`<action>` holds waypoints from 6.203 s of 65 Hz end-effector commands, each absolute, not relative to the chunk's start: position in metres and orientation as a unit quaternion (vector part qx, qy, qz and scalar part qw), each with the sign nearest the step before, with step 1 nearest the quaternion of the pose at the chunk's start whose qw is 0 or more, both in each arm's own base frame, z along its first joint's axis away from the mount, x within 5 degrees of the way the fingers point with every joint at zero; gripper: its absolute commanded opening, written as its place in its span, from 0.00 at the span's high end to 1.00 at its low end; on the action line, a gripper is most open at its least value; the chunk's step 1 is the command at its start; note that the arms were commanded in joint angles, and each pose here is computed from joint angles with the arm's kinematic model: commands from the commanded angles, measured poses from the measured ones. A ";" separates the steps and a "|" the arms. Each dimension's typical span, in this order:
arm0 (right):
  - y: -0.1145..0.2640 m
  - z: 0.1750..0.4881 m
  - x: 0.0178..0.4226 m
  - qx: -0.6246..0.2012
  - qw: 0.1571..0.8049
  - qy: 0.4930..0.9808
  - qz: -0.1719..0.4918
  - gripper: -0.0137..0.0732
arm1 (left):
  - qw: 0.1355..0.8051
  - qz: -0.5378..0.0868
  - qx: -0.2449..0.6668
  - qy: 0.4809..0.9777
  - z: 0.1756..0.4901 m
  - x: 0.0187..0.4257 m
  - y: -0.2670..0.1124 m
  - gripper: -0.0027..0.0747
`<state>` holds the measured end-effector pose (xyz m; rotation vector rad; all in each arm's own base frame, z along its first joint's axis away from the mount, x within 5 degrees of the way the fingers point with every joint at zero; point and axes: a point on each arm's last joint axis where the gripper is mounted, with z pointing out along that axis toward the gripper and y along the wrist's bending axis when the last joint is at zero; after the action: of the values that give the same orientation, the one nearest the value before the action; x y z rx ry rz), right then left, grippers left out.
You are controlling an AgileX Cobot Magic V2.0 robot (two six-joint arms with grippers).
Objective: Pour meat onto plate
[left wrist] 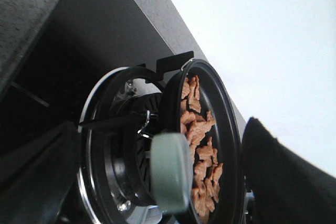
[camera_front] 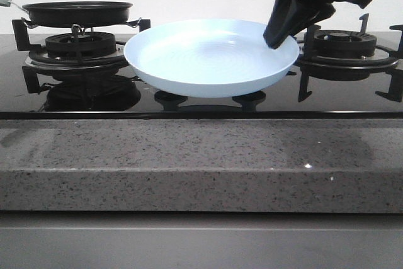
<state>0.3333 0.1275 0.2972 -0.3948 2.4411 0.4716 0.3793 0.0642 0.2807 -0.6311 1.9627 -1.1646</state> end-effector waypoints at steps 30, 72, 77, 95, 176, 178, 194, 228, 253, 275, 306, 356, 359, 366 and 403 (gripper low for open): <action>0.125 0.323 0.329 -0.148 0.356 0.904 0.184 0.97 | 0.398 -0.506 -0.215 0.734 0.310 0.391 0.050 0.37; 0.125 0.323 0.329 -0.148 0.356 0.904 0.184 0.97 | 0.393 -0.526 -0.209 0.725 0.313 0.389 0.047 0.90; 0.125 0.323 0.329 -0.148 0.356 0.904 0.184 0.97 | 0.388 -0.549 -0.203 0.712 0.317 0.388 0.045 0.95; 0.125 0.323 0.329 -0.148 0.356 0.904 0.184 0.97 | 0.395 -0.574 -0.189 0.692 0.332 0.381 0.041 0.99; 0.125 0.323 0.329 -0.148 0.356 0.904 0.184 0.97 | 0.546 -0.423 0.112 0.714 0.396 0.239 -0.094 0.99; 0.125 0.323 0.329 -0.148 0.356 0.904 0.184 0.97 | 0.550 -0.418 0.123 0.713 0.396 0.238 -0.098 0.99; 0.125 0.323 0.329 -0.148 0.356 0.904 0.184 0.97 | 0.584 -0.370 0.244 0.680 0.397 0.227 -0.122 0.99; 0.125 0.323 0.329 -0.148 0.356 0.904 0.184 0.97 | 0.651 -0.243 0.397 0.600 0.398 0.223 -0.131 0.99; 0.125 0.323 0.329 -0.148 0.356 0.904 0.184 0.97 | 0.683 -0.195 0.473 0.521 0.402 0.217 -0.135 0.99; 0.125 0.323 0.329 -0.148 0.356 0.904 0.184 0.97 | 0.693 -0.155 0.501 0.495 0.402 0.218 -0.135 0.99; 0.125 0.323 0.329 -0.148 0.356 0.904 0.184 0.97 | 0.691 -0.198 0.413 0.559 0.404 0.225 -0.130 0.99; 0.125 0.323 0.329 -0.148 0.356 0.904 0.184 0.97 | 0.653 -0.331 -0.053 0.679 0.418 0.281 -0.030 0.99; 0.125 0.323 0.329 -0.148 0.356 0.904 0.184 0.97 | 0.637 -0.354 -0.084 0.679 0.414 0.289 -0.024 0.99; 0.125 0.323 0.329 -0.148 0.356 0.904 0.184 0.97 | 0.603 -0.401 -0.113 0.680 0.403 0.307 -0.013 0.99; 0.125 0.323 0.329 -0.148 0.356 0.904 0.184 0.97 | 0.495 -0.487 -0.203 0.690 0.333 0.376 0.042 0.99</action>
<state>0.3332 0.1276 0.2973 -0.3937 2.4411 0.4733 0.3784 0.0403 0.3046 -0.4968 1.8019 -1.0805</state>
